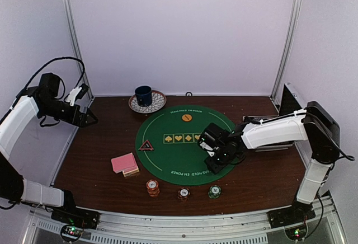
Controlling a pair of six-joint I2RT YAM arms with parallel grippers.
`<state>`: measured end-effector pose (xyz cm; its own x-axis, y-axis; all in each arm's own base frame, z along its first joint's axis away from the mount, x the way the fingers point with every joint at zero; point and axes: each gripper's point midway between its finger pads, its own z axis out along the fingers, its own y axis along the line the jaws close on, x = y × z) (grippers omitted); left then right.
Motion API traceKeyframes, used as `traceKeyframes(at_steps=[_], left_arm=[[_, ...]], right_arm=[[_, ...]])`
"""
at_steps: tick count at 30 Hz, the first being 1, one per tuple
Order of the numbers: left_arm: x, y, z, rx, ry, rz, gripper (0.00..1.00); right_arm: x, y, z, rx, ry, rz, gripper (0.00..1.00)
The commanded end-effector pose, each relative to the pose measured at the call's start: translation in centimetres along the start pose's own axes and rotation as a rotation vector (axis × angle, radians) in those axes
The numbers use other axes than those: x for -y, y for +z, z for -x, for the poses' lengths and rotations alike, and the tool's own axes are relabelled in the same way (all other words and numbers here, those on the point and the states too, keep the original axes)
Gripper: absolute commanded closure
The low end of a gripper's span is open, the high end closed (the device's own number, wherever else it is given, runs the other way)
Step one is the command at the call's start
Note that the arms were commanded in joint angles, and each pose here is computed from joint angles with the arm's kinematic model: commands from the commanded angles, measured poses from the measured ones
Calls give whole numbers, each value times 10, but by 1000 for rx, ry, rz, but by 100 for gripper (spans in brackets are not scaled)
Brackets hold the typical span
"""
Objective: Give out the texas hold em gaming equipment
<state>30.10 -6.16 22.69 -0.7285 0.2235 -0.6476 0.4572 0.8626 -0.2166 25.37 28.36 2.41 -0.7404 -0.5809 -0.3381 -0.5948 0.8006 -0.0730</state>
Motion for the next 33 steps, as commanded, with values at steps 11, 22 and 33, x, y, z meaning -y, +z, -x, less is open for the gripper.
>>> traceKeyframes(at_steps=[11,22,33], left_arm=[[3,-7,12,27,5,-15,2],[5,-9,10,18,20,-23,2],[9,-12,7,16,22,-33,2]], right_arm=[[41,-8,-7,-28,54,-87,46],[20,-95,-5,38,44,18,21],[-41,-98,-62,-116,-68,149,17]])
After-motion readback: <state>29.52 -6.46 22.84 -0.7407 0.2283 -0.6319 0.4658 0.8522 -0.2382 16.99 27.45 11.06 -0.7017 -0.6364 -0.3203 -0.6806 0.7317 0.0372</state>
